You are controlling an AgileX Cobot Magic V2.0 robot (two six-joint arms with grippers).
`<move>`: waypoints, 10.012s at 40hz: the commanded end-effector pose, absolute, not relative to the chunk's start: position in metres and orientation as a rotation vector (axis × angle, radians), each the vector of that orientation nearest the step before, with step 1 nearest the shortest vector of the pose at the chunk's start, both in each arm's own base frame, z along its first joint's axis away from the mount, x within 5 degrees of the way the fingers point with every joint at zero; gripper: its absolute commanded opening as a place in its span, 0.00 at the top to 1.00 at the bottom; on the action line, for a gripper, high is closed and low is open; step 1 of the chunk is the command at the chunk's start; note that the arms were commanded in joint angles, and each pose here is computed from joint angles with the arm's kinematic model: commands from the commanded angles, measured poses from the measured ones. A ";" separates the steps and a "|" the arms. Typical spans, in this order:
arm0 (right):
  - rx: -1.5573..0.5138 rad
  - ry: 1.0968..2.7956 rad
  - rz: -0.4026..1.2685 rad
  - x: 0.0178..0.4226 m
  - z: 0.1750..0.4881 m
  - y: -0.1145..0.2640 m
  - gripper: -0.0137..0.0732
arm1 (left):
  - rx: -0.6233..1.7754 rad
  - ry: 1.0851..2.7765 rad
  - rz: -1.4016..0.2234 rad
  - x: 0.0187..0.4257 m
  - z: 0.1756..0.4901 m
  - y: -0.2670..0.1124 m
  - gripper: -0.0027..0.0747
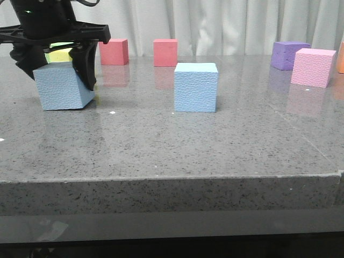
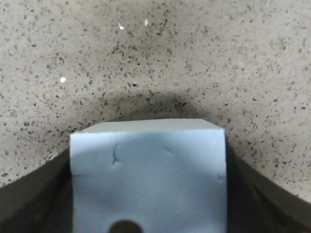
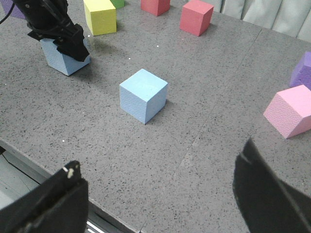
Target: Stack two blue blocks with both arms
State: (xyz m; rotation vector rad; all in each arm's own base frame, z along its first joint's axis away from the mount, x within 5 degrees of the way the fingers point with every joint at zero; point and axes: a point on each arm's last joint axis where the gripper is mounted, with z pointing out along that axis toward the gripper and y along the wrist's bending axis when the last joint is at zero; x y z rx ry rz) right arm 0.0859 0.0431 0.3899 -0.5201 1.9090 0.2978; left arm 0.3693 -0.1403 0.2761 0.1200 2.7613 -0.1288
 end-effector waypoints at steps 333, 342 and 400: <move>-0.495 1.849 0.308 0.087 0.400 0.043 0.92 | -0.036 1.411 -0.073 0.054 0.217 -0.001 0.99; -0.460 1.783 0.298 0.075 0.391 0.039 0.92 | -0.036 1.413 -0.073 0.054 0.217 -0.001 0.99; 0.039 1.428 0.099 0.054 0.212 0.001 0.92 | -0.039 1.413 -0.070 0.054 0.217 -0.001 0.99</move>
